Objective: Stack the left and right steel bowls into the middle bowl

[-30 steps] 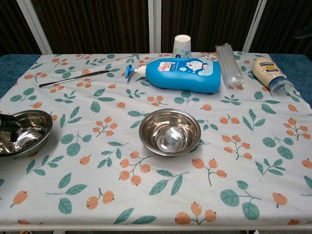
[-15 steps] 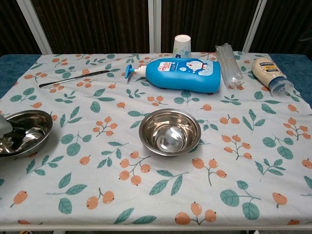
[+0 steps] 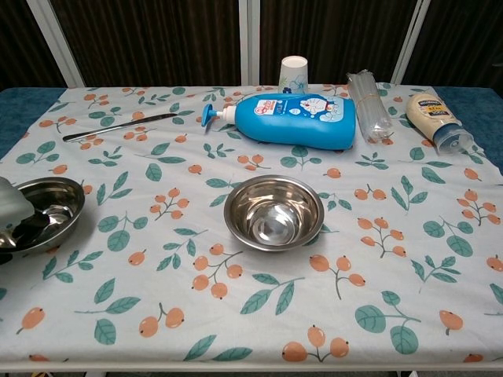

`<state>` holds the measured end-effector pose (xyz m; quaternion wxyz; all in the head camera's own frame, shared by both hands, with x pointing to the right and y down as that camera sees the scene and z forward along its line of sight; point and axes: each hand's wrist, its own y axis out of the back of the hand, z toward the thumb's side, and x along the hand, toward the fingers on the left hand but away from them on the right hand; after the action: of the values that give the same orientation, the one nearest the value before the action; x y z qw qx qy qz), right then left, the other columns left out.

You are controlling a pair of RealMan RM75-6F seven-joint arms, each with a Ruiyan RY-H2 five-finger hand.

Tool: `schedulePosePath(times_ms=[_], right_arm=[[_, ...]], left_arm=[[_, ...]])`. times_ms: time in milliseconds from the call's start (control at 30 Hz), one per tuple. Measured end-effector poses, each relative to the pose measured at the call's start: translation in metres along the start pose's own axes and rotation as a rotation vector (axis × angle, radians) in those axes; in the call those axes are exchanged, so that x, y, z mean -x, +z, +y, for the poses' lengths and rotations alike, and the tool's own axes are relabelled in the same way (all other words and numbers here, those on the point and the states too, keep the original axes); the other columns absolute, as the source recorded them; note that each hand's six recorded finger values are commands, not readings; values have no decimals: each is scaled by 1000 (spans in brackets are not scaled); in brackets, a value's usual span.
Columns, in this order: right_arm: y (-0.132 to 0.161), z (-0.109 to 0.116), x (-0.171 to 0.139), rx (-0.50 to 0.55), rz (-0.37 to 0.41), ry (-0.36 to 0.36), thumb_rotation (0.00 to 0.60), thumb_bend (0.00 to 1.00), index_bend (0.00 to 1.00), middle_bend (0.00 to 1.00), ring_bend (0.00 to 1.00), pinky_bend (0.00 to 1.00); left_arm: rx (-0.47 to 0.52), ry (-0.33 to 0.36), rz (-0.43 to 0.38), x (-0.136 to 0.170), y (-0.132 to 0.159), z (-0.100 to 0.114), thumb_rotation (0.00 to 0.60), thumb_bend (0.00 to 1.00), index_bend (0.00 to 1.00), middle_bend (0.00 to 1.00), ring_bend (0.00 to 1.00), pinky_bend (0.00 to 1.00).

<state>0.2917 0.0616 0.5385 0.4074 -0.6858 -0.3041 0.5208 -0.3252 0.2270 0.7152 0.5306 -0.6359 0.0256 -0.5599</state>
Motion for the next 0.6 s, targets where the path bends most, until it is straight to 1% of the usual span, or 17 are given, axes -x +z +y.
schedulePosePath(times_ms=[300, 600], right_arm=[[-6, -2, -1, 2, -12, 10, 600, 0, 405, 950, 938, 835], [-10, -3, -1, 3, -22, 15, 600, 0, 402, 950, 938, 835]], left_arm=[[-8, 21, 4, -1, 0, 0, 600, 339, 696, 707, 927, 991], [-15, 33, -6, -2, 1, 1, 600, 353, 712, 730, 935, 997]])
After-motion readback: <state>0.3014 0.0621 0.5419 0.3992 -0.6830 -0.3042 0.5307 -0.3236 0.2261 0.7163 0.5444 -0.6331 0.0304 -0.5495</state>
